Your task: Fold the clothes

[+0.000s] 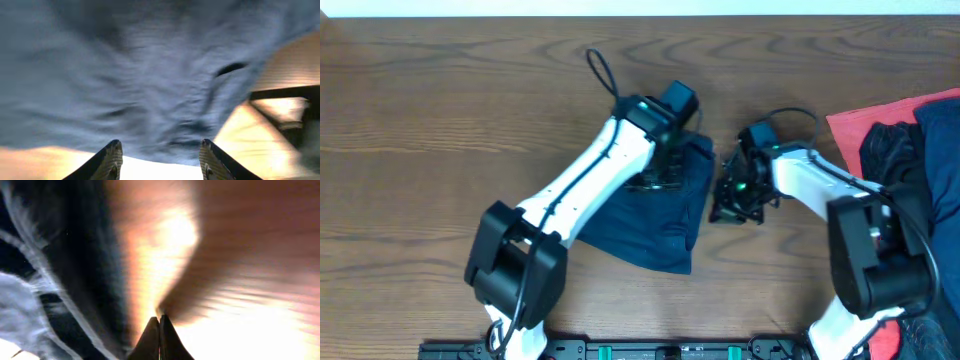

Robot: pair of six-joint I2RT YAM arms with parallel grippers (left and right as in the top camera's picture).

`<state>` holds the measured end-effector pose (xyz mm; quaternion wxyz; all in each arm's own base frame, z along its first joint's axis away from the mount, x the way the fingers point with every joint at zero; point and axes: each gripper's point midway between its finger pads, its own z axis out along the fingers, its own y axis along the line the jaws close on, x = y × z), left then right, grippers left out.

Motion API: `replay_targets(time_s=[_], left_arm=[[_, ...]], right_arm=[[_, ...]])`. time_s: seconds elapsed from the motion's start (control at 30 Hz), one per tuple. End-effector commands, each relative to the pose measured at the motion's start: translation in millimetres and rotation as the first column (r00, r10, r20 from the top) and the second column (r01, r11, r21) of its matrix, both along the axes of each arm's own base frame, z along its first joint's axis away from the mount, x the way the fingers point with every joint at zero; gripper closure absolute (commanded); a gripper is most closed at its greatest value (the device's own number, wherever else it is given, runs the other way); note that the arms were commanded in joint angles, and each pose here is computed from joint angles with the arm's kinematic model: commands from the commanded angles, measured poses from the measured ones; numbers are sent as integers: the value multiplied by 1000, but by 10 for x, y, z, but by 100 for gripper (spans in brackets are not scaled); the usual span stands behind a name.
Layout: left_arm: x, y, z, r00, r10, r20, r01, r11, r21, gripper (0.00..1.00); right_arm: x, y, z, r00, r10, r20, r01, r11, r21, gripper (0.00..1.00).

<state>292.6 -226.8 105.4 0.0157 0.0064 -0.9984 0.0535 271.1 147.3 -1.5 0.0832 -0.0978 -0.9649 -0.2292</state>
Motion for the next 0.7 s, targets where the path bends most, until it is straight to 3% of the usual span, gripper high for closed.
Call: replay_targets(time_s=[0.0,0.1,0.2,0.4,0.53,0.67], left_arm=[[78,340,180,999,-26,43,24,998,58,49],[76,509,166,1000,-15,11,14,997,75,48],[87,601,116,999,-41,0,40,996,81,45],[62,842,-248,999,-22,-29,26,993,113,44],[-90,1018,-574,997,9,-79,2,991,133,44],[-284,1136,-822,991,25,-128,-5,989,150,44]], right_arm=[[241,-273,327,978,42,204,-32,998,-55,98],[342,-133,739,927,94,364,-116,992,41,88],[266,128,1014,885,145,443,-223,966,130,72],[-93,481,839,918,229,325,-282,951,126,60],[-280,658,593,926,291,240,-324,940,108,63],[-450,775,353,924,347,160,-365,926,99,82]])
